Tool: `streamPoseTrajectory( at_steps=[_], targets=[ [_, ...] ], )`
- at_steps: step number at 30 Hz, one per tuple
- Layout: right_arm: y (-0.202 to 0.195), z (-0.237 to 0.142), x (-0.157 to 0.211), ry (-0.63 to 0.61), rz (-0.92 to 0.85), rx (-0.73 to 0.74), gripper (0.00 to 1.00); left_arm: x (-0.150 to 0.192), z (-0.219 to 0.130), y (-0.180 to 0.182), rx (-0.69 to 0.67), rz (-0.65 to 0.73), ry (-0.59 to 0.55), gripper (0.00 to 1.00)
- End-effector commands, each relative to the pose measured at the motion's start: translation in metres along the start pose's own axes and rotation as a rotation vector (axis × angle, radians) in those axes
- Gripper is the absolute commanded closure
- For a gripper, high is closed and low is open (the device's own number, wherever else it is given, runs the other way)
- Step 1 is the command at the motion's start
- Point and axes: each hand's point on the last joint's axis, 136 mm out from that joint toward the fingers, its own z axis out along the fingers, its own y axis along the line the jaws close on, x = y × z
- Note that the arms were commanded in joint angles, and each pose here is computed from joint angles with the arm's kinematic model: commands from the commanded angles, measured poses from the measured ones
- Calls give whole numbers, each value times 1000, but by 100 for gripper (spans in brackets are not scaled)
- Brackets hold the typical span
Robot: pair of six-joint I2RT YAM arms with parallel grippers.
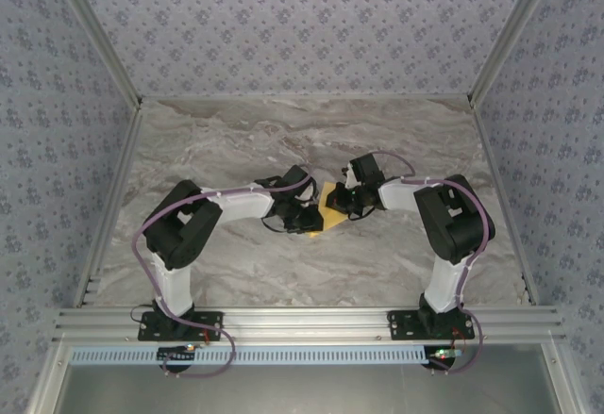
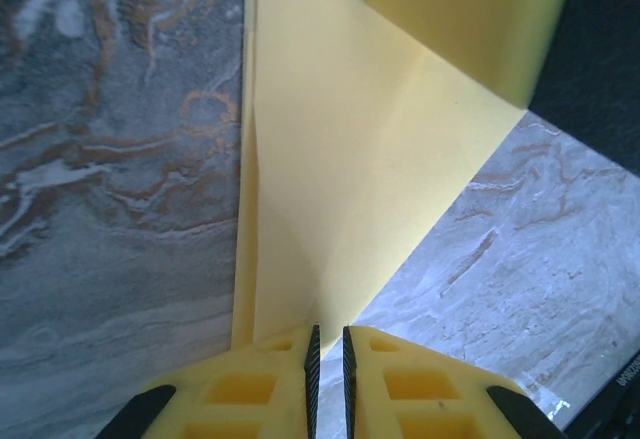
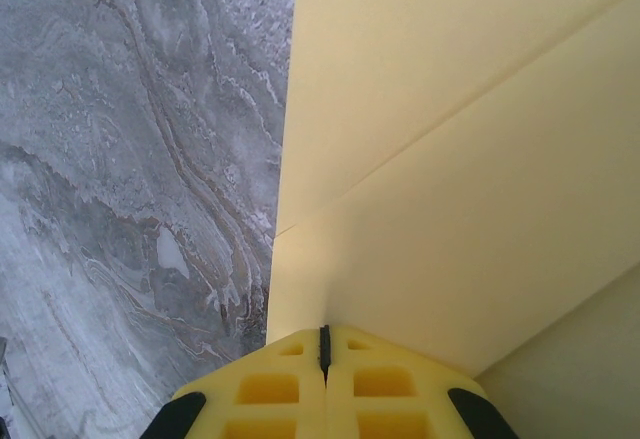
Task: Fold a paper plane with a square sheet of paper (pick it up from the middle)
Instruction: Fourth fold the wing at the center of the table.
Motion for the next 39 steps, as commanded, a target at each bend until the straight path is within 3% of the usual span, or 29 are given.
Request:
streamPoseTrajectory(
  at_steps=[1,14,27,33,39],
  targets=[
    [-59,13,28,71,68,212,100,0,-9,1,-47,25,-6,82],
    [-63,15,30,84,67,228,100,-1,-7,17,-52,-14,-8,83],
    [-75,16,36,114,67,284,100,2,-9,39,47,-128,4,83],
    [-78,15,37,115,65,299,100,20,-11,55,55,-174,34,84],
    [-75,15,36,113,61,299,100,8,-33,35,136,-142,-17,87]
  ],
)
